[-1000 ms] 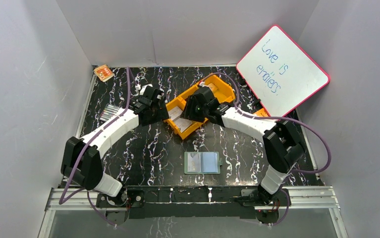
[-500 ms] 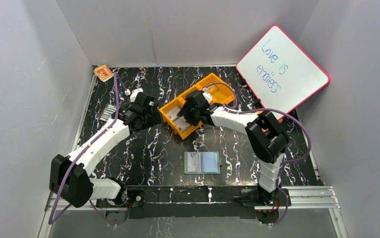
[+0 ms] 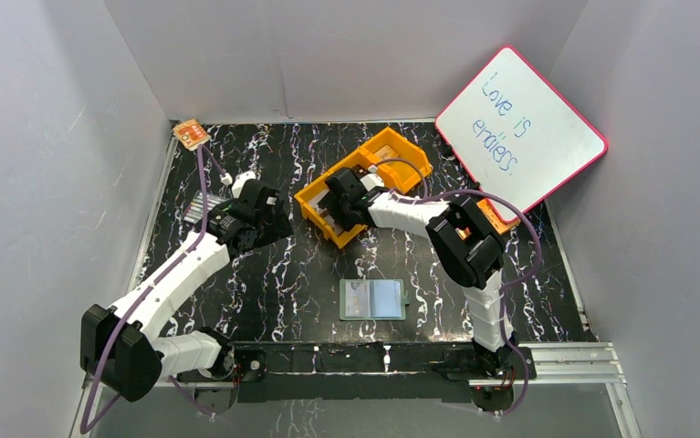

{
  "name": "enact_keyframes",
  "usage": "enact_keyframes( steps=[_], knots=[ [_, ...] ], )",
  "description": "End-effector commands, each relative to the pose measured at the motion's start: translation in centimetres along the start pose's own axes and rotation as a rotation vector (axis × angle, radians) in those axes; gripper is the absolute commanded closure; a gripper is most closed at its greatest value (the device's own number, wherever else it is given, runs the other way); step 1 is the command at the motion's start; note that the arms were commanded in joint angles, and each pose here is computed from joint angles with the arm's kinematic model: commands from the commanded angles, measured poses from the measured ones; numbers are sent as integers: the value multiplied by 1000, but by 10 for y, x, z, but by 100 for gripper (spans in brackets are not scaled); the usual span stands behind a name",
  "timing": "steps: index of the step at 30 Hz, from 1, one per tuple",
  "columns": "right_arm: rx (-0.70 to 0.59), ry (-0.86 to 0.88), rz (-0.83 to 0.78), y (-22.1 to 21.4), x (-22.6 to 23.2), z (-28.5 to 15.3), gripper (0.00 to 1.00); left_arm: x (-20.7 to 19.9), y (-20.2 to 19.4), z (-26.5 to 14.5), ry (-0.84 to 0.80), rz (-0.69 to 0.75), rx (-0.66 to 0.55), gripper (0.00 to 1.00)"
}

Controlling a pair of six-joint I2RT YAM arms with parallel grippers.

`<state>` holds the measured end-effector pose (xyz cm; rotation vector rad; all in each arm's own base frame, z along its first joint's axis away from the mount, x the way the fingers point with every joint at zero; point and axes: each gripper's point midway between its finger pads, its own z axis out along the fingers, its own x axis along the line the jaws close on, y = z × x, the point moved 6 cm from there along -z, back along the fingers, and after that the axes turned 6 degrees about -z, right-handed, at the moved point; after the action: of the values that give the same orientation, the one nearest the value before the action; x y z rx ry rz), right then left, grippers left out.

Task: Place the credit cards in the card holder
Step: Pick up the credit card from the storage box.

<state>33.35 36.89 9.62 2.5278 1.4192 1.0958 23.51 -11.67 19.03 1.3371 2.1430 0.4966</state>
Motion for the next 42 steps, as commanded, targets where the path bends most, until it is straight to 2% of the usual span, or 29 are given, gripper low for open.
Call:
enact_keyframes(
  steps=[1, 14, 19, 25, 42],
  knots=[
    [-63, -53, 12, 14, -7, 11, 33, 9, -5, -6, 2, -14, 11, 31],
    [-70, -104, -45, 21, -22, 24, 37, 9, -8, -3, 4, -18, 25, 31],
    [-190, 19, -5, 47, 4, -7, 32, 8, -9, -3, -3, -19, 30, 31],
    [-199, 6, 3, 49, 15, -7, 32, 10, -9, -10, -19, -28, 22, 31],
    [-118, -60, -15, 29, 13, 32, 37, 16, -12, -13, -25, -34, 18, 31]
  ],
)
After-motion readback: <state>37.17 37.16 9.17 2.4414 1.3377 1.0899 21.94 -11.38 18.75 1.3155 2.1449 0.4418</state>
